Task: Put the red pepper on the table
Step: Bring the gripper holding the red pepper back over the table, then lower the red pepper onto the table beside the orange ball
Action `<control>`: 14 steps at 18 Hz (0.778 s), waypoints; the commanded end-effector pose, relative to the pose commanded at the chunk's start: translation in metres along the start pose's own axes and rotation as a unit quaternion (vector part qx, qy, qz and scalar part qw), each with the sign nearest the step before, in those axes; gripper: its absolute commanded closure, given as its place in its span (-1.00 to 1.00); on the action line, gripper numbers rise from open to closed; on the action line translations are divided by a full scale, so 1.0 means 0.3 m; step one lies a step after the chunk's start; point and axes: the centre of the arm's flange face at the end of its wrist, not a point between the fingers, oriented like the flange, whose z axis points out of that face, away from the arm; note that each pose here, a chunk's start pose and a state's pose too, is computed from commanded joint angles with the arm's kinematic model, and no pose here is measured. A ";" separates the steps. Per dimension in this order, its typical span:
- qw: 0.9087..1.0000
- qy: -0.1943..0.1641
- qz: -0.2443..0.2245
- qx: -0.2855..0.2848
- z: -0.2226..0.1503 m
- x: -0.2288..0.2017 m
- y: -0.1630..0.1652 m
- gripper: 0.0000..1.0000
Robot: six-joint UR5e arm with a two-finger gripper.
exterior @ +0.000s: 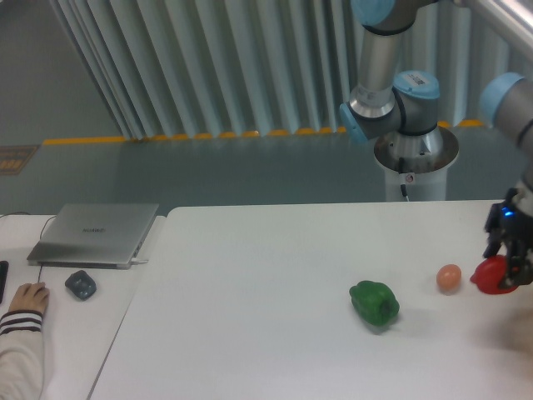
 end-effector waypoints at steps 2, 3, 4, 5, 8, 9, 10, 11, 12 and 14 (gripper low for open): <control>1.000 -0.010 -0.012 -0.015 0.012 -0.001 -0.025 0.27; 1.000 -0.008 -0.025 -0.016 0.024 0.005 -0.046 0.27; 0.999 -0.008 -0.033 -0.016 0.035 0.010 -0.074 0.27; 0.999 -0.011 -0.039 -0.016 0.053 0.017 -0.101 0.27; 0.998 -0.033 -0.047 -0.034 0.100 0.036 -0.168 0.27; 0.998 -0.029 -0.051 -0.035 0.120 0.037 -0.179 0.27; 0.998 -0.027 -0.053 -0.036 0.140 0.040 -0.206 0.27; 0.997 -0.025 -0.056 -0.037 0.150 0.042 -0.221 0.27; 0.997 -0.021 -0.063 -0.041 0.178 0.045 -0.230 0.27; 0.997 -0.021 -0.060 -0.052 0.202 0.057 -0.259 0.27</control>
